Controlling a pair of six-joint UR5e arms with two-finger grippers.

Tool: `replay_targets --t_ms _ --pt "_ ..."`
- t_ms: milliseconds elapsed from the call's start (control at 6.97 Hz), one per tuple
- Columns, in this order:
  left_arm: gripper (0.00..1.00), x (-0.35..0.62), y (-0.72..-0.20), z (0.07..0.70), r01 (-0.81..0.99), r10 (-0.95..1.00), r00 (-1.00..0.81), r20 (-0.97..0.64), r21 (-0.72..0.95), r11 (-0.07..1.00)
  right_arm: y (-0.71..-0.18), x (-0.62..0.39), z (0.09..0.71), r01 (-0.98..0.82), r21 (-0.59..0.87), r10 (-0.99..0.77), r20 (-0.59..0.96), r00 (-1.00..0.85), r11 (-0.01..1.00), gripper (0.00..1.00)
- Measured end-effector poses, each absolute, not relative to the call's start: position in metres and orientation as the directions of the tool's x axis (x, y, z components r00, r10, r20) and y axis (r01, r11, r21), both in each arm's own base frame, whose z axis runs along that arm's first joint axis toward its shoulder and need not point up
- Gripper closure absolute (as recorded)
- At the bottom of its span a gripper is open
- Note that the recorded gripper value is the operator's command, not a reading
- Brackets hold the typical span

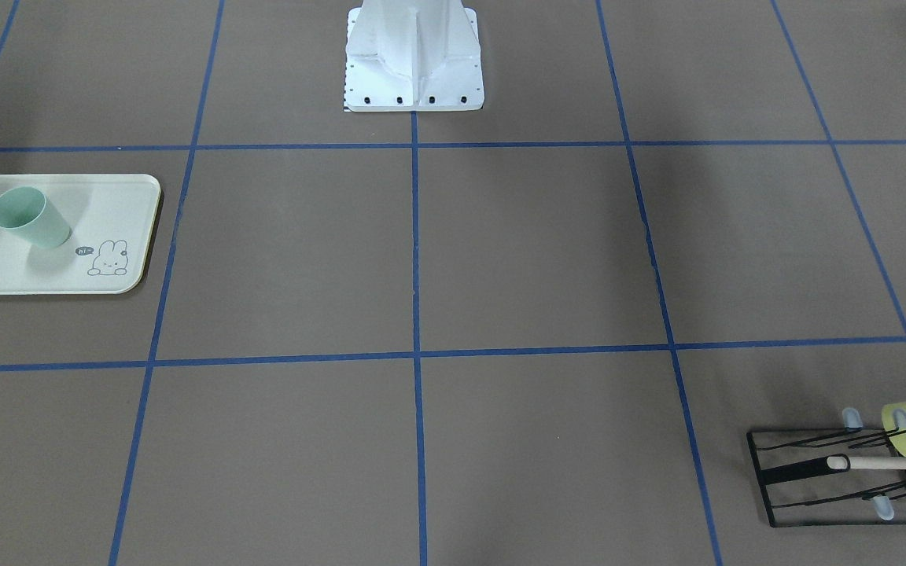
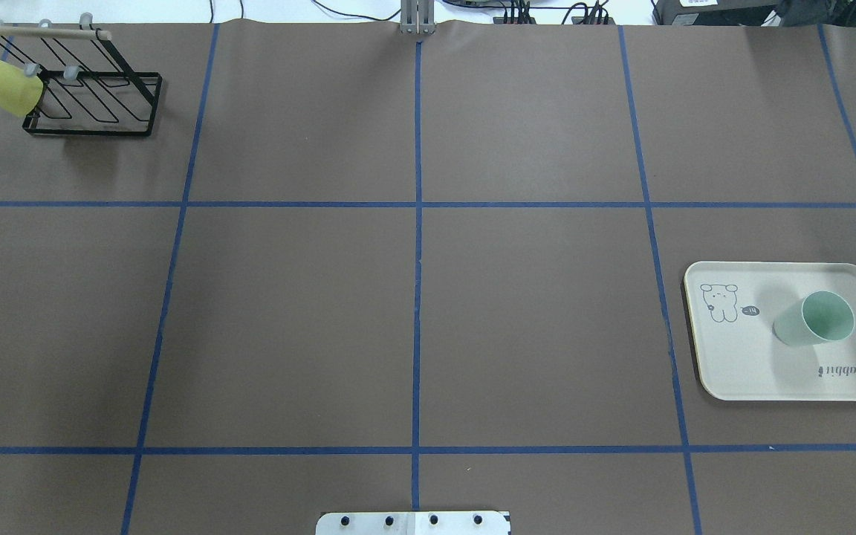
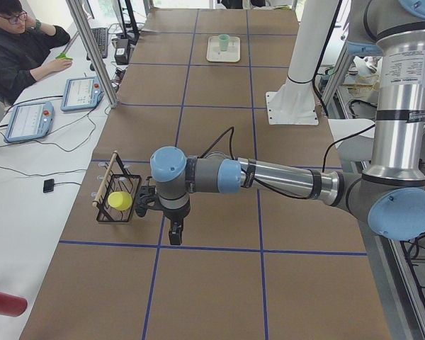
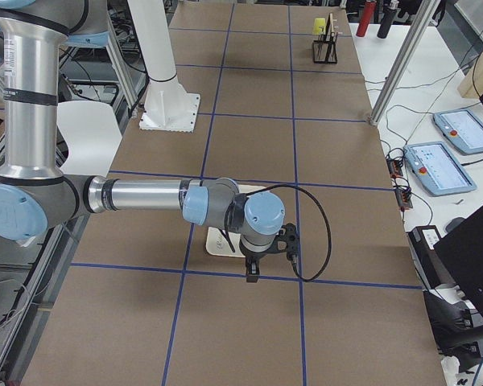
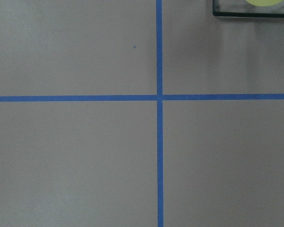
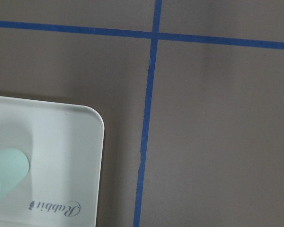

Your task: Left arm grabs green cup and hands to right arm on tray

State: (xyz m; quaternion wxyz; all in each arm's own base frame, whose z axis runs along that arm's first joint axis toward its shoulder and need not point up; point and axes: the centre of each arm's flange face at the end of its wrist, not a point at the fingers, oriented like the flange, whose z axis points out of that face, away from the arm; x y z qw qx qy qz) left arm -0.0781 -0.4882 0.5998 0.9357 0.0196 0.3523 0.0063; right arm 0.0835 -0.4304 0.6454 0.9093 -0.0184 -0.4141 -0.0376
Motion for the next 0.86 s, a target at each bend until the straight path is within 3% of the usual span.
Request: replay_targets --t_ms 860 --pt "0.00 -0.0811 -0.4880 0.6017 -0.013 0.047 0.758 -0.650 0.057 0.998 -0.4381 0.0848 0.6396 0.087 0.104 -0.135 0.733 0.667 0.991 0.01"
